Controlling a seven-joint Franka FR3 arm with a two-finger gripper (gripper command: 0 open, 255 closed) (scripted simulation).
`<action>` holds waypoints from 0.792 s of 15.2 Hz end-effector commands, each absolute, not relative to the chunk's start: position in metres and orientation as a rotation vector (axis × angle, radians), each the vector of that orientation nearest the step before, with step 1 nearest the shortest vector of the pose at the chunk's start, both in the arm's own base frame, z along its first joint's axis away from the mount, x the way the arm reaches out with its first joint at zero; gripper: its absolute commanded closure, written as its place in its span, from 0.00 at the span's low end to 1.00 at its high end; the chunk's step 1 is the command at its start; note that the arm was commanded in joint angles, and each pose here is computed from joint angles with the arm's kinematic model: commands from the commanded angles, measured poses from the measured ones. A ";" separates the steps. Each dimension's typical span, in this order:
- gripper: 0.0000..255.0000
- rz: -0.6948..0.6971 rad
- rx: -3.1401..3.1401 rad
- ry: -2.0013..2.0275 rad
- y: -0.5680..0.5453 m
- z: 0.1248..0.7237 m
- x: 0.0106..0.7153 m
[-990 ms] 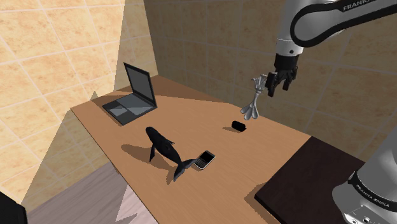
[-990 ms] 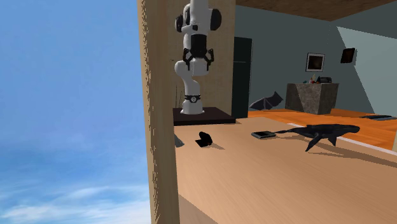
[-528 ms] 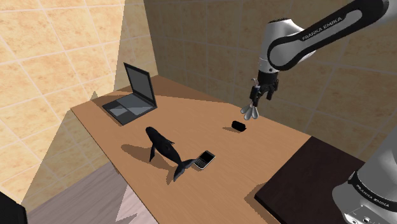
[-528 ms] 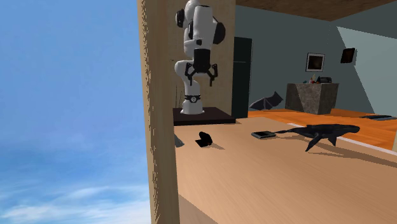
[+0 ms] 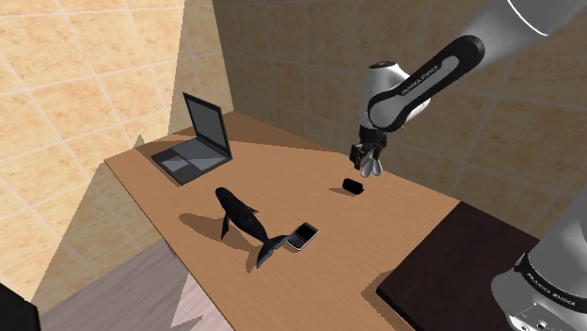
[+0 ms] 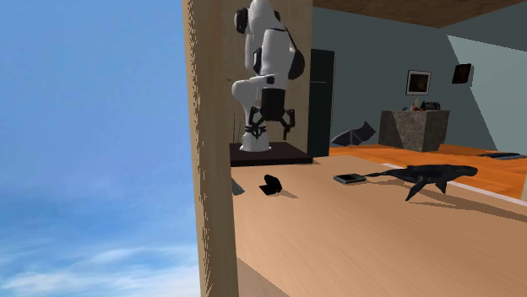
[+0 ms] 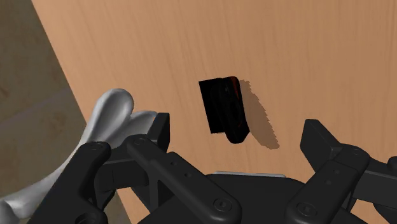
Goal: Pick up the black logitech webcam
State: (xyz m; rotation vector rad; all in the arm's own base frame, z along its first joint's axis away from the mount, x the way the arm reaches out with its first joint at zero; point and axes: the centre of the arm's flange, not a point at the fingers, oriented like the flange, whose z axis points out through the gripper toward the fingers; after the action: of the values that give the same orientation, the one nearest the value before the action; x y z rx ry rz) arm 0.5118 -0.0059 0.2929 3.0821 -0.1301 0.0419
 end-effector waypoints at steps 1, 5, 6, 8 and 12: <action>0.00 0.054 3.077 -0.119 -0.003 0.272 0.527; 0.00 0.075 3.067 -0.100 0.000 0.231 0.559; 0.00 0.080 3.064 -0.095 0.001 0.221 0.567; 0.00 0.091 3.058 -0.085 0.003 0.201 0.583; 0.00 0.096 3.056 -0.080 0.003 0.180 0.591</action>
State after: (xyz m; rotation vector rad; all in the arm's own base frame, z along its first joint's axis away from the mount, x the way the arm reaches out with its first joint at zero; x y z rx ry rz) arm 0.5900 0.0022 0.1851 3.0559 -0.0803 0.0941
